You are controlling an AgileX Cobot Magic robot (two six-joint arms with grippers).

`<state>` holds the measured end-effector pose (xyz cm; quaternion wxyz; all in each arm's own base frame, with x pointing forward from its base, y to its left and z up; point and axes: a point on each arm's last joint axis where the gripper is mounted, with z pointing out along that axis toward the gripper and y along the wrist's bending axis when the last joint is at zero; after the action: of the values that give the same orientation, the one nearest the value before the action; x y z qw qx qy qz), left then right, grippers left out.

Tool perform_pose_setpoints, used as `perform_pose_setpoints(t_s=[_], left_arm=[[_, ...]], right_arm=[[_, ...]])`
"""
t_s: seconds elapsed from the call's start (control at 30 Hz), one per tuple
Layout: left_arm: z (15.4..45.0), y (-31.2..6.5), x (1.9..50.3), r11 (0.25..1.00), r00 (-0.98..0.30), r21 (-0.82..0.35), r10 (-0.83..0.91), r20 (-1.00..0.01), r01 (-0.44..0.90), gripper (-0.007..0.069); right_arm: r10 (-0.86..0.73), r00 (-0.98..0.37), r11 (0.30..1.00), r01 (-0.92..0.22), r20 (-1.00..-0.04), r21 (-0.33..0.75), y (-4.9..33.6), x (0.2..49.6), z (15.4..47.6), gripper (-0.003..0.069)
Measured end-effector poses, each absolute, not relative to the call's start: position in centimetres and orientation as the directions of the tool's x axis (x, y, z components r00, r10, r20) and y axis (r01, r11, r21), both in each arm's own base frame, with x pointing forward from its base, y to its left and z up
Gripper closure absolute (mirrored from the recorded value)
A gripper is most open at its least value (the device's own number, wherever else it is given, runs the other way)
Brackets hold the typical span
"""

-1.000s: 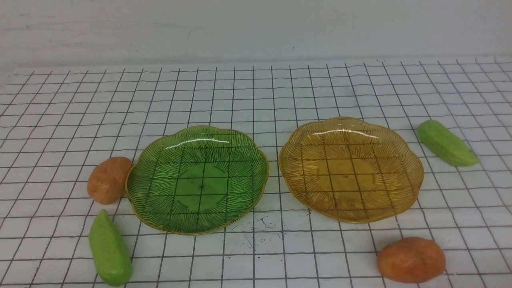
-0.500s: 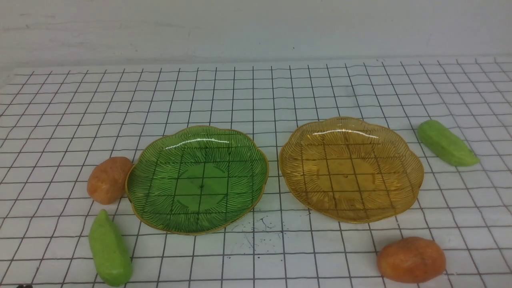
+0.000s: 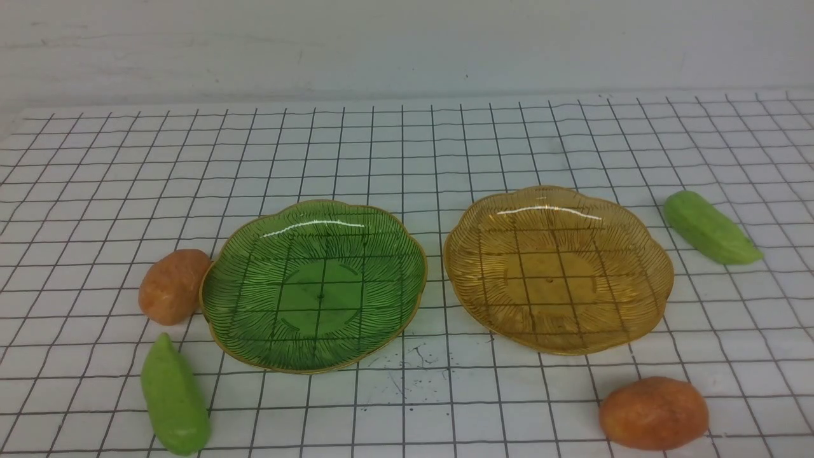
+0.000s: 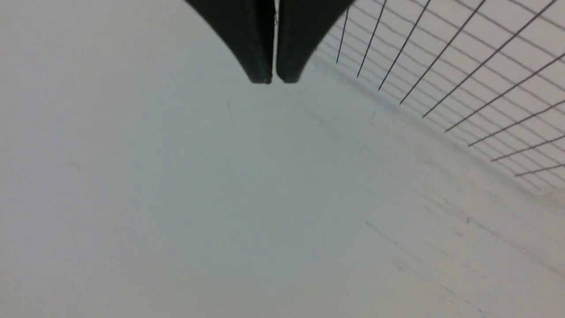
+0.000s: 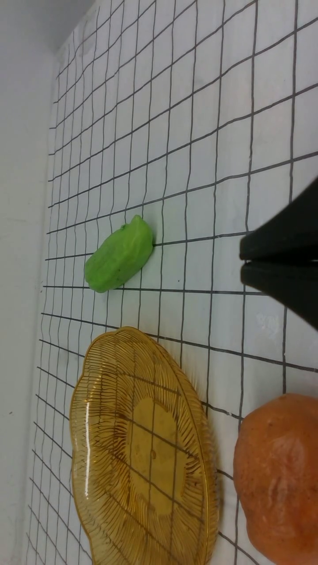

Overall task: Put different types of vegetables on the plate.
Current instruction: 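Put the green cucumber next to the left plate into that plate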

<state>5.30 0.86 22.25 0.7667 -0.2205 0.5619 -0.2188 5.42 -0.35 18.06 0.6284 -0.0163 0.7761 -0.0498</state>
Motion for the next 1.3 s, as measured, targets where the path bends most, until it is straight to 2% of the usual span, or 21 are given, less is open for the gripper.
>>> perform_pose_setpoints(t_s=[0.33, 0.37, 0.4, 0.47, 0.53, 0.6, 0.67, 0.7, 0.73, 0.77, 0.8, 0.83, 0.87, 0.93, 0.97, 1.13, 1.3], left_arm=[[22.9, 1.2, 5.0, 0.8, 0.351, -0.591, -0.585, -0.731, 0.104, 0.0632], [23.1, 1.3, 5.0, 0.803, 0.37, -0.586, -0.58, -0.726, 0.108, 0.0632], [23.1, 1.3, 5.0, 0.802, 0.373, -0.587, -0.58, -0.724, 0.109, 0.0632], [23.5, 1.2, 4.9, 0.798, 0.367, -0.591, -0.588, -0.721, 0.118, 0.0632], [25.3, 0.7, 4.6, 0.807, 0.311, -0.574, -0.585, -0.749, 0.137, 0.0632], [27.3, 0.2, 4.4, 0.842, 0.254, -0.522, -0.54, -0.803, 0.139, 0.0633], [29.4, -0.3, 4.6, 0.884, 0.156, -0.451, -0.466, -0.871, 0.126, 0.0633], [29.6, -0.5, 4.9, 0.894, 0.093, -0.434, -0.445, -0.891, 0.115, 0.0633], [30.3, -0.9, 5.4, 0.91, -0.014, -0.401, -0.402, -0.915, 0.104, 0.0633], [30.7, -1.2, 5.6, 0.919, -0.098, -0.381, -0.372, -0.923, 0.101, 0.0633], [30.9, -1.5, 6.8, 0.931, -0.268, -0.357, -0.325, -0.907, 0.081, 0.0633], [31.1, -1.6, 6.7, 0.931, -0.281, -0.355, -0.32, -0.905, 0.084, 0.0633], [30.9, -2.0, 8.5, 0.942, -0.535, -0.331, -0.252, -0.807, 0.056, 0.0633], [30.0, -2.2, 11.2, 0.95, -0.758, -0.311, -0.194, -0.623, 0.012, 0.0633], [30.0, -2.2, 11.4, 0.951, -0.767, -0.308, -0.189, -0.613, 0.011, 0.0633], [27.4, -2.0, 16.1, 0.965, -0.91, -0.258, -0.149, -0.387, -0.049, 0.0633], [25.3, -1.8, 19.4, 0.971, -0.943, -0.228, -0.146, -0.3, -0.078, 0.0633]], right_arm=[[-0.083, -0.202, 0.995, 0.037, -0.976, -0.092, -0.3, 5.4, 18.1, 0.0673], [-0.003, -0.165, 0.999, 0.036, -0.986, -0.009, -0.2, 5.5, 18.3, 0.0673], [0.01, -0.16, 0.999, 0.036, -0.987, 0.004, -0.1, 5.5, 18.3, 0.0674], [0.168, -0.082, 0.986, 0.033, -0.982, 0.166, 0.0, 5.6, 19.0, 0.0674], [0.375, 0.016, 0.927, 0.019, -0.927, 0.375, 0.0, 5.7, 19.8, 0.0674], [0.524, 0.081, 0.85, 0.003, -0.848, 0.526, -0.2, 5.6, 20.4, 0.0674], [0.64, 0.128, 0.765, -0.014, -0.758, 0.644, -0.5, 5.6, 20.7, 0.0674], [0.668, 0.148, 0.739, -0.02, -0.729, 0.673, -0.6, 5.6, 20.9, 0.0674], [0.7, 0.165, 0.707, -0.025, -0.695, 0.707, -0.7, 5.5, 21.0, 0.0674], [0.725, 0.178, 0.679, -0.03, -0.665, 0.733, -0.8, 5.5, 21.0, 0.0674], [0.759, 0.202, 0.638, -0.037, -0.619, 0.769, -1.0, 5.5, 21.2, 0.0674], [0.76, 0.205, 0.635, -0.037, -0.616, 0.771, -1.1, 5.5, 21.2, 0.0674], [0.765, 0.217, 0.627, -0.037, -0.607, 0.778, -1.2, 5.4, 21.2, 0.0674], [0.756, 0.223, 0.637, -0.032, -0.616, 0.77, -1.2, 5.4, 21.3, 0.0674], [0.755, 0.224, 0.638, -0.032, -0.617, 0.769, -1.2, 5.4, 21.3, 0.0674], [0.732, 0.227, 0.664, -0.023, -0.643, 0.747, -1.2, 5.4, 21.3, 0.0674], [0.733, 0.223, 0.663, -0.023, -0.642, 0.749, -1.2, 5.4, 21.2, 0.0674]])
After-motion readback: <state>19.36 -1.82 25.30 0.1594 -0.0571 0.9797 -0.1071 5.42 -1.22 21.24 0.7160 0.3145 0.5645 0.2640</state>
